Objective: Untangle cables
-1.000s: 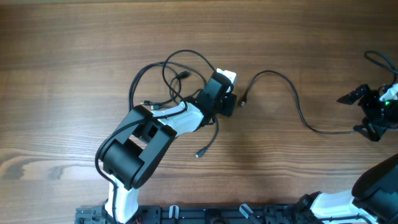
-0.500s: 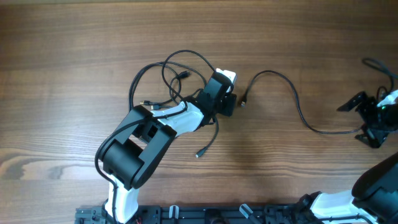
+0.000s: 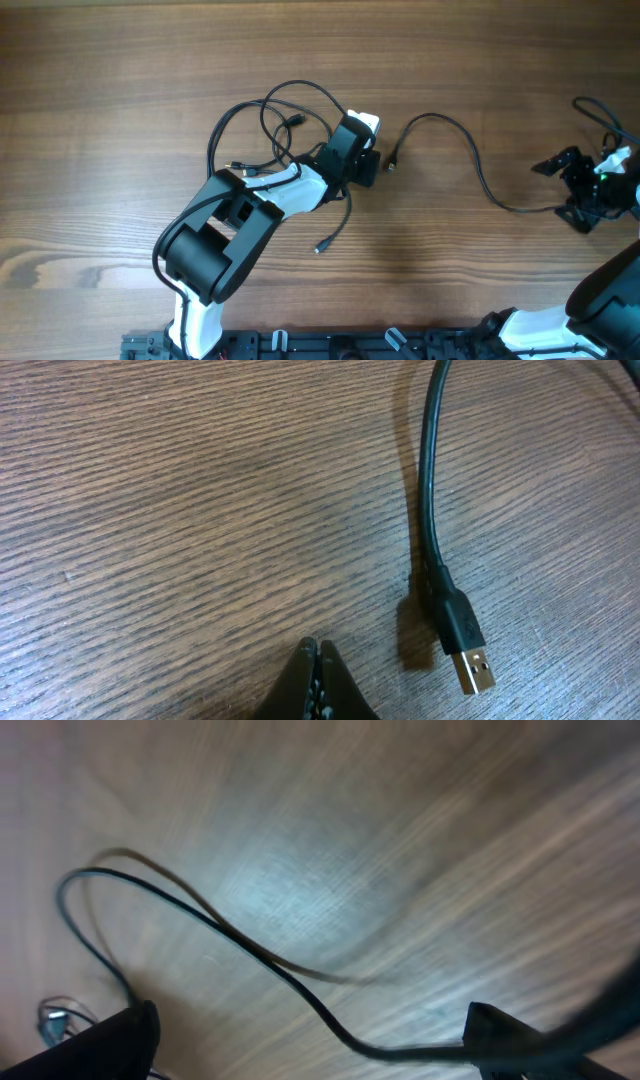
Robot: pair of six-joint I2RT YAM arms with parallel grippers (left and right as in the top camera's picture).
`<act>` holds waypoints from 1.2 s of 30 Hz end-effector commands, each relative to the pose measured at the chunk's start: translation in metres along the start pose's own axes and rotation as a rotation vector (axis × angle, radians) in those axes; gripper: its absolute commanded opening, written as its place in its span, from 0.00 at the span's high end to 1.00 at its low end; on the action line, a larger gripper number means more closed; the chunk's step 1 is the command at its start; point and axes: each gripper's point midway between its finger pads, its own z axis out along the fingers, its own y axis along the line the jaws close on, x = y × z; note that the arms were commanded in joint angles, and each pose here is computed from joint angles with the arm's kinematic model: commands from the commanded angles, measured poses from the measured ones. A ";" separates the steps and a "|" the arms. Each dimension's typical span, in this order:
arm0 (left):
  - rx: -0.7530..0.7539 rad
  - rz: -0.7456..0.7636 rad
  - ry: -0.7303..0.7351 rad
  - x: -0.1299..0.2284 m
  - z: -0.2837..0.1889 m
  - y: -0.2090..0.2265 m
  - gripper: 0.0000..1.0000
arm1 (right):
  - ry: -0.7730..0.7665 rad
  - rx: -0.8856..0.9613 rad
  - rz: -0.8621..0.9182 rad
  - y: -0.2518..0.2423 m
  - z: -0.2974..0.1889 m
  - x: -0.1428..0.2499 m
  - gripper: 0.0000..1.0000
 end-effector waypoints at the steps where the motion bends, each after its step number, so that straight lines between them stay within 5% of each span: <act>1: -0.023 -0.017 0.091 0.033 0.007 0.010 0.96 | -0.025 -0.059 -0.019 0.010 0.001 -0.006 0.01; 13: -0.023 -0.017 0.091 0.033 0.007 0.010 0.96 | -0.083 -0.123 -0.202 0.076 0.078 -0.032 0.01; 18: -0.025 -0.017 0.096 0.034 0.007 0.010 0.96 | -0.182 0.009 -0.125 0.066 0.108 -0.054 0.01; 27: -0.028 -0.018 0.105 0.036 0.007 0.011 0.96 | -0.345 0.053 -0.144 0.064 0.102 -0.090 0.00; 30: -0.028 -0.018 0.106 0.037 0.007 0.011 0.96 | -0.258 -0.073 -0.308 0.088 0.105 -0.073 0.00; 36: -0.029 -0.018 0.109 0.038 0.007 0.011 0.96 | -0.203 -0.038 -0.394 0.084 0.092 -0.054 0.00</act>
